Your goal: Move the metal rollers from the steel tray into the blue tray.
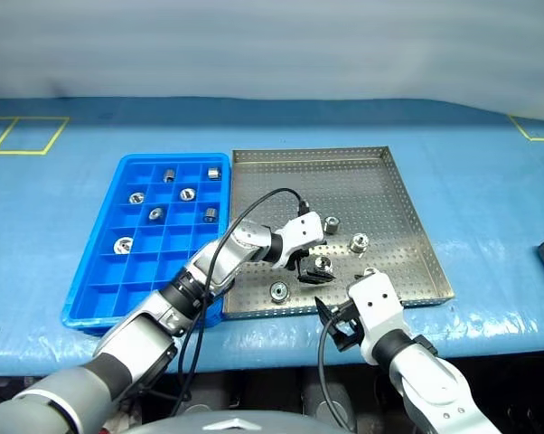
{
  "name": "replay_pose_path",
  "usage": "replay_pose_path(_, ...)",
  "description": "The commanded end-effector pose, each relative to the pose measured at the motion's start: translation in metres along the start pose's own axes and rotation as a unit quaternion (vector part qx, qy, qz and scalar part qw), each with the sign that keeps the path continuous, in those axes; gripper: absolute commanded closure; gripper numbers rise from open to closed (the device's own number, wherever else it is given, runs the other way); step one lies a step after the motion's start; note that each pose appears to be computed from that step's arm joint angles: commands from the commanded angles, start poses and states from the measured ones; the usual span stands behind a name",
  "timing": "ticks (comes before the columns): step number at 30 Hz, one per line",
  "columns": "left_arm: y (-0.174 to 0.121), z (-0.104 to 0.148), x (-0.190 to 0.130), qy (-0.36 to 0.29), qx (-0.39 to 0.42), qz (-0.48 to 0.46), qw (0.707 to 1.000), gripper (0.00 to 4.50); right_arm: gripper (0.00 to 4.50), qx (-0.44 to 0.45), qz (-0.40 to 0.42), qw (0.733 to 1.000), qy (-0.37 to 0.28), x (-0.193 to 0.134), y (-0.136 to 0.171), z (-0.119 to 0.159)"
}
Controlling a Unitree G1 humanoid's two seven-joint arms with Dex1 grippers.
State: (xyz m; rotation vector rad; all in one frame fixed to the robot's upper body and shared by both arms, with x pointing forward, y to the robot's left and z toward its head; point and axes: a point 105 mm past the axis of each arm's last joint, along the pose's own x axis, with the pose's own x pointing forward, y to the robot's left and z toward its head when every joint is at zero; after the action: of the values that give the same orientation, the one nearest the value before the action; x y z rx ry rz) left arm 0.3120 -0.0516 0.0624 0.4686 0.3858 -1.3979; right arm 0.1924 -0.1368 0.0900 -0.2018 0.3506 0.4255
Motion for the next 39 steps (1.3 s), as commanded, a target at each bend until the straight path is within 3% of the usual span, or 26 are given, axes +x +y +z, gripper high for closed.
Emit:
replay_pose_path(1, -0.006, 0.004, 0.007, 0.006, 0.021, -0.016, 1.0, 0.04, 0.0, -0.012, -0.004, 0.999, -0.034, -0.003, 0.0, 0.015)
replay_pose_path(4, -0.005, 0.002, 0.009, 0.011, 0.021, -0.014, 1.0, 0.62, 0.0, -0.013, -0.003, 0.999, -0.035, -0.002, 0.001, 0.016)
replay_pose_path(11, 0.0, 0.012, 0.007, -0.022, -0.008, -0.002, 1.0, 2.79, 0.0, -0.011, 0.0, 0.999, -0.04, -0.001, 0.002, 0.017)
replay_pose_path(19, 0.025, 0.051, -0.02, -0.132, -0.082, 0.068, 0.986, 2.79, 0.0, -0.017, 0.027, 0.998, -0.048, 0.005, 0.009, 0.022)
replay_pose_path(26, 0.065, 0.076, -0.093, -0.224, -0.104, 0.246, 0.937, 2.79, 0.0, -0.046, 0.092, 0.992, -0.069, 0.02, 0.021, 0.038)
replay_pose_path(33, 0.073, 0.053, -0.155, -0.209, -0.081, 0.389, 0.894, 2.79, 0.0, -0.081, 0.171, 0.977, -0.094, 0.042, 0.036, 0.057)
replay_pose_path(39, 0.06, 0.024, -0.194, -0.179, -0.091, 0.469, 0.86, 2.79, 0.0, -0.115, 0.231, 0.959, -0.114, 0.059, 0.05, 0.074)
